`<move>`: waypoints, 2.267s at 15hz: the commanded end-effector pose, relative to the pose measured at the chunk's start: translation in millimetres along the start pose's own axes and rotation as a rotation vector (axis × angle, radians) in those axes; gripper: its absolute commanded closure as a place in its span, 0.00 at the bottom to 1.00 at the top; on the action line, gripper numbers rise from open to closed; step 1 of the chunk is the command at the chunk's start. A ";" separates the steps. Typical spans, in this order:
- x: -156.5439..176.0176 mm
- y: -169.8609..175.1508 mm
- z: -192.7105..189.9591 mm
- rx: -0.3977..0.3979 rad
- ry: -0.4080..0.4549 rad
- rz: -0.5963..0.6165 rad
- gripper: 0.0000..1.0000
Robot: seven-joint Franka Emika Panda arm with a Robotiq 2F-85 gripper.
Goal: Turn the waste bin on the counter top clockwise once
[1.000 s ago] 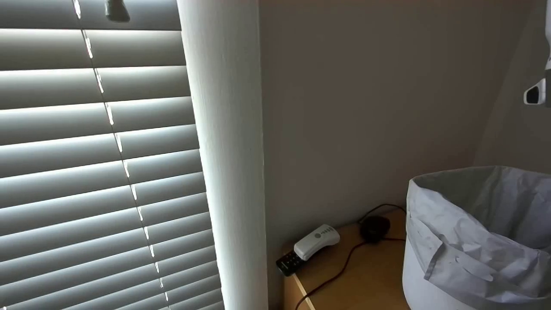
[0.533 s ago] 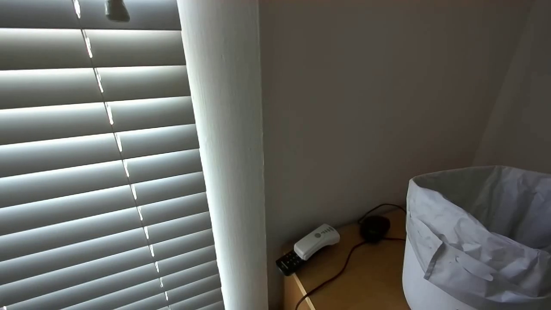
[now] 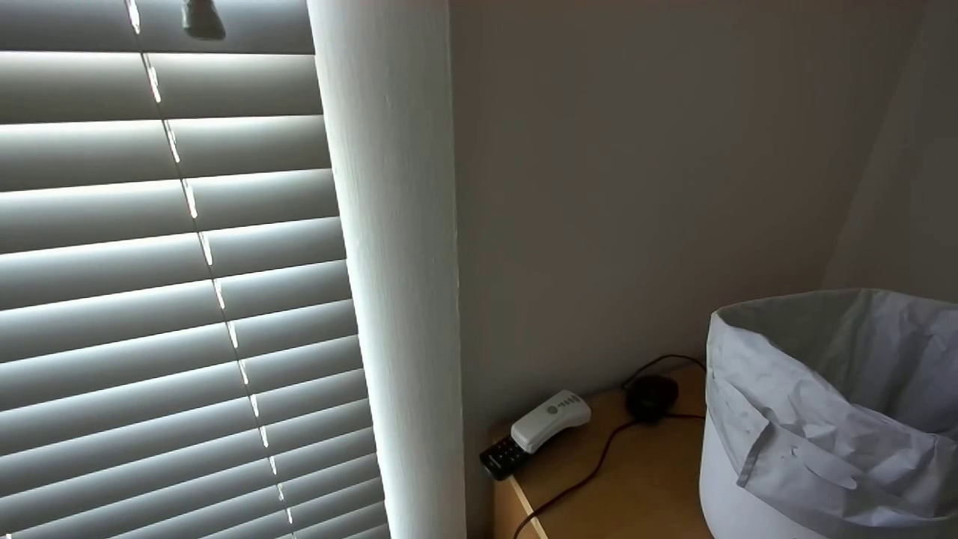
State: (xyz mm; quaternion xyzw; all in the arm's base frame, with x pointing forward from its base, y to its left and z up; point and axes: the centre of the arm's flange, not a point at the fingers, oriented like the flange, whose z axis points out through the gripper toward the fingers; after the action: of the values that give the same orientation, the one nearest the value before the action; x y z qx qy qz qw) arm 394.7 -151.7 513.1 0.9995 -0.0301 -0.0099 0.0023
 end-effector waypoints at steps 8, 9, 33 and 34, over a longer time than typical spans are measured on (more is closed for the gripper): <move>49.6 6.1 48.7 -0.007 0.015 -0.021 0.00; 52.4 3.3 54.8 -0.010 0.008 -0.032 0.00; 47.4 -56.9 69.1 0.035 -0.043 0.564 0.99; 46.3 -59.4 68.4 0.030 -0.037 0.592 0.99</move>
State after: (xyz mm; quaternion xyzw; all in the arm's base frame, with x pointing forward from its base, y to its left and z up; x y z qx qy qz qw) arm 453.3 -105.6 442.2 0.9638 -0.2637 -0.0385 -0.0099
